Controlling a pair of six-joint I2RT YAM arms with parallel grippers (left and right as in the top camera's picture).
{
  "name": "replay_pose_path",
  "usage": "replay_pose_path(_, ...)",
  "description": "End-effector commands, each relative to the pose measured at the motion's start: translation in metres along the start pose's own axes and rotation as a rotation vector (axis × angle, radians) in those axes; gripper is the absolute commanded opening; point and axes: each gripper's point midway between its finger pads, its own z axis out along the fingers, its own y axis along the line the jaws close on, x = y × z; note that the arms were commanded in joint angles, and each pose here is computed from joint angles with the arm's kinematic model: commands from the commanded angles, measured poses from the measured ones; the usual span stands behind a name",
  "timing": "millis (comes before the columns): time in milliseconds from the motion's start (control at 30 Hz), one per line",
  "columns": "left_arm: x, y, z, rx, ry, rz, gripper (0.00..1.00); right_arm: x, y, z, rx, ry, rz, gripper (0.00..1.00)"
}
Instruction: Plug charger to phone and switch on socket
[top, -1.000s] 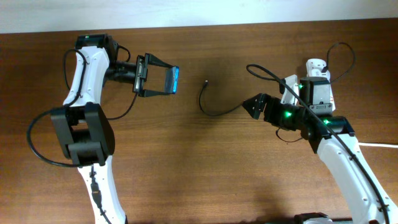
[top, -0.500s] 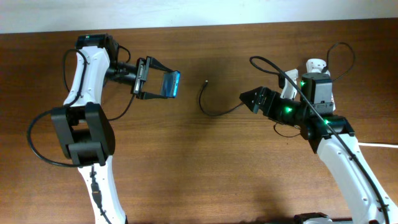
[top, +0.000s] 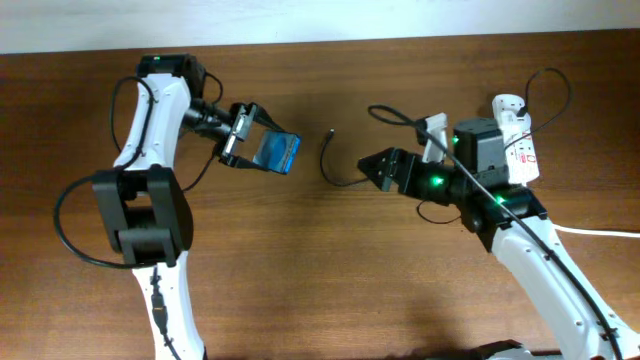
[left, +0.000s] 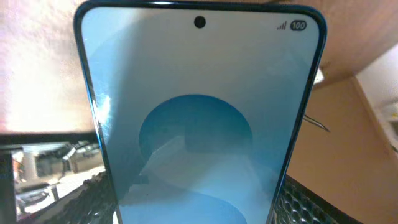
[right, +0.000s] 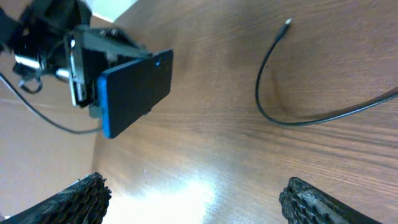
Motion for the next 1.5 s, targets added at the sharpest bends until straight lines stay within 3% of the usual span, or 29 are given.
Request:
replay_pose_path(0, 0.01, -0.003, -0.001, -0.039, -0.076, 0.024, 0.0, 0.001, 0.003, 0.013, 0.034, 0.0, -0.003, 0.92)
replay_pose_path(267, -0.003, 0.009, 0.011, -0.154, -0.219, -0.042, 0.0, 0.004, 0.014, 0.031, 0.042, -0.021, 0.018, 0.87)
replay_pose_path(633, 0.024, 0.003, 0.05, -0.219, -0.206, 0.015, 0.0, 0.032, 0.011, 0.091, 0.057, 0.048, 0.086, 0.78)
replay_pose_path(833, 0.028, 0.0, 0.064, -0.237, -0.245, 0.02, 0.0, 0.029, 0.003, 0.104, 0.063, 0.033, 0.143, 0.66)
replay_pose_path(967, 0.025, -0.002, 0.071, -0.255, -0.305, 0.022, 0.0, 0.034, 0.001, 0.113, 0.082, 0.028, 0.14, 0.65)
replay_pose_path(1200, 0.028, -0.003, 0.075, -0.256, -0.299, 0.028, 0.0, 0.029, -0.007, 0.115, 0.123, -0.007, 0.136, 0.46)
replay_pose_path(1467, 0.028, -0.003, 0.075, -0.255, -0.296, 0.028, 0.0, 0.032, -0.012, 0.129, 0.111, 0.0, 0.192, 0.41)
